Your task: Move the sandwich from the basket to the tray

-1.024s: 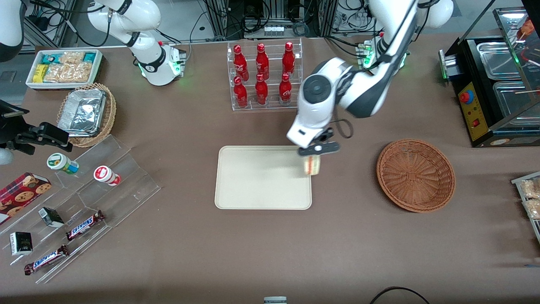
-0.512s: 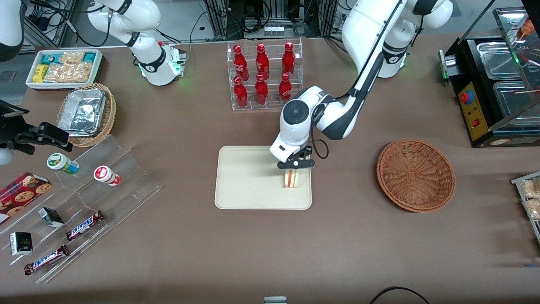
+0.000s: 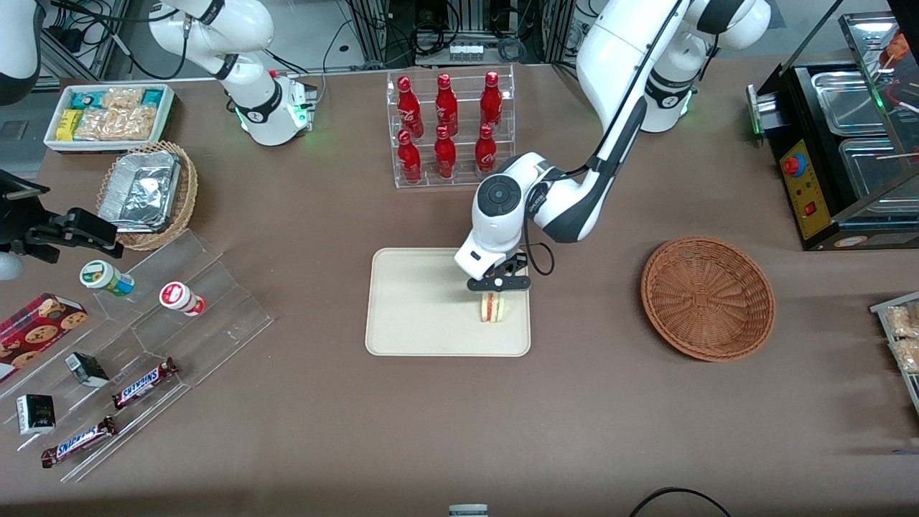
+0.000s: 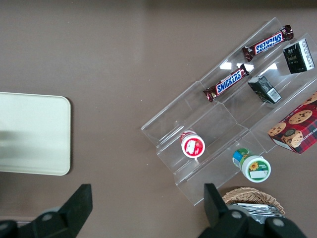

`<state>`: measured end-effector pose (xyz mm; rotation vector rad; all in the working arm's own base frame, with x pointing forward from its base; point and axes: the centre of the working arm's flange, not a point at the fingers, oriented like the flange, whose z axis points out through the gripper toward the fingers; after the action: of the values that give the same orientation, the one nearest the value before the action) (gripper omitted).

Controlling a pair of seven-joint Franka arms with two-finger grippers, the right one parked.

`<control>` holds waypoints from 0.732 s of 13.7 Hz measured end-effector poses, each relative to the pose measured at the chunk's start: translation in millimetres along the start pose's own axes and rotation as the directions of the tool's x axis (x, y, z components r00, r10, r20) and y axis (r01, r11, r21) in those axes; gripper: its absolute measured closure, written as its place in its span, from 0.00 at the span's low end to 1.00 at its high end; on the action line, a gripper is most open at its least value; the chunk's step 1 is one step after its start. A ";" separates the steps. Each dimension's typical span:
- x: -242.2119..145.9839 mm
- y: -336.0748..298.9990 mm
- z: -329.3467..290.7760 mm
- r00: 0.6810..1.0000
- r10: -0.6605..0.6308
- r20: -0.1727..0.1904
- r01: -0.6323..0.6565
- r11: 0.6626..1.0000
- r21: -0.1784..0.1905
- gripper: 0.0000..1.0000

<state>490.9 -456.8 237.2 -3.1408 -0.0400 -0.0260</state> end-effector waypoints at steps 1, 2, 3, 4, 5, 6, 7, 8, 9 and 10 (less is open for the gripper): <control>1.0 -0.1 -0.8 1.000 -0.001 -0.002 0.001 1.000 -0.001 0.56; 3.6 0.0 -3.7 1.000 -0.004 -0.008 0.004 1.000 -0.005 0.45; 7.5 -0.6 -9.8 1.000 -0.010 -0.014 0.010 1.000 -0.008 0.37; 11.4 -2.9 -20.8 1.000 -0.017 -0.013 0.017 1.000 -0.002 0.25; 14.6 -7.4 -39.3 1.000 -0.026 -0.003 0.026 1.000 0.015 0.14; 17.5 -14.1 -65.3 0.999 -0.037 0.005 0.036 0.999 0.031 0.05; 20.6 -23.3 -96.0 0.999 -0.051 0.005 0.050 0.998 0.037 0.00; 23.2 -34.6 -129.6 0.998 -0.066 -0.002 0.066 0.997 0.035 0.00; 24.1 -47.3 -161.8 0.997 -0.081 -0.008 0.082 0.996 0.034 0.00; 23.2 -62.0 -191.5 0.995 -0.098 -0.007 0.098 0.994 0.039 0.00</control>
<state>509.3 -394.3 429.1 -3.0962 -0.1920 -0.0322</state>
